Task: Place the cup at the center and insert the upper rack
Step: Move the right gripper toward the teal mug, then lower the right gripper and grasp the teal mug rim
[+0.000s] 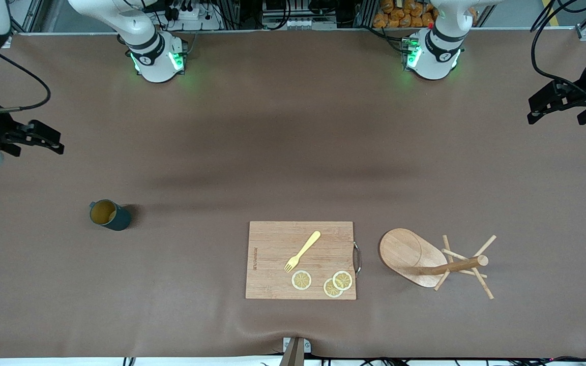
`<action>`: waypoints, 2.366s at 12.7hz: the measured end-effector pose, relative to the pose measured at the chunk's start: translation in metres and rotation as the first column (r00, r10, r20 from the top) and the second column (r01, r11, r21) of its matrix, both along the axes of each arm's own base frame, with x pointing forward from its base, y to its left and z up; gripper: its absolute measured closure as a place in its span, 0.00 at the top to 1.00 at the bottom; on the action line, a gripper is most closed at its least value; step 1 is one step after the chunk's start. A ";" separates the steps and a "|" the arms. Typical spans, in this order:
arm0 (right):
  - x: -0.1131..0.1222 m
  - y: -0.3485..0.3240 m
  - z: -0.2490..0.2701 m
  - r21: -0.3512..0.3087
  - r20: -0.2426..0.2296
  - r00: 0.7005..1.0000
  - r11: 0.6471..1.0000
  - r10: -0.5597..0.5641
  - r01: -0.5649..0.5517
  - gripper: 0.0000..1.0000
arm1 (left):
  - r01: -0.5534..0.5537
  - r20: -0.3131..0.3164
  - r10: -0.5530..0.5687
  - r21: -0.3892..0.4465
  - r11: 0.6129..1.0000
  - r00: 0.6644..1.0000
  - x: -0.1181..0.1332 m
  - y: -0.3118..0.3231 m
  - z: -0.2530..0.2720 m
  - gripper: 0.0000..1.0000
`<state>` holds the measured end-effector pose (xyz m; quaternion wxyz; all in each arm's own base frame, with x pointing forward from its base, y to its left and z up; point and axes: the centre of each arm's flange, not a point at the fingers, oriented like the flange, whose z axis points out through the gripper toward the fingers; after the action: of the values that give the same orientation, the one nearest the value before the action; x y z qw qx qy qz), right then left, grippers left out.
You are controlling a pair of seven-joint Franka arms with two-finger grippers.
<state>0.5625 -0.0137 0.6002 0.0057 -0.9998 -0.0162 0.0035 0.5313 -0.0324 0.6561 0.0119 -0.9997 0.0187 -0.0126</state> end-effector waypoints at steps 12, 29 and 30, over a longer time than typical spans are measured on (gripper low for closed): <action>-0.005 -0.016 0.007 0.000 -0.024 0.999 1.000 -0.023 0.023 1.00 | -0.028 -0.012 0.028 -0.002 1.000 1.000 0.005 0.003 -0.007 1.00; 0.076 -0.031 -0.163 -0.023 -0.105 0.990 0.996 -0.090 0.088 1.00 | -0.044 -0.016 0.044 -0.006 0.999 0.999 0.008 -0.006 -0.010 1.00; 0.082 -0.029 -0.188 -0.011 -0.123 0.988 0.995 -0.098 0.098 1.00 | -0.040 -0.020 0.040 -0.006 0.999 0.999 0.009 -0.008 -0.012 1.00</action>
<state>0.6446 -0.0422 0.4121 0.0046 -0.9973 0.0333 0.0652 0.5401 -0.0406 0.6439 0.0088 -1.0000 -0.0013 -0.0027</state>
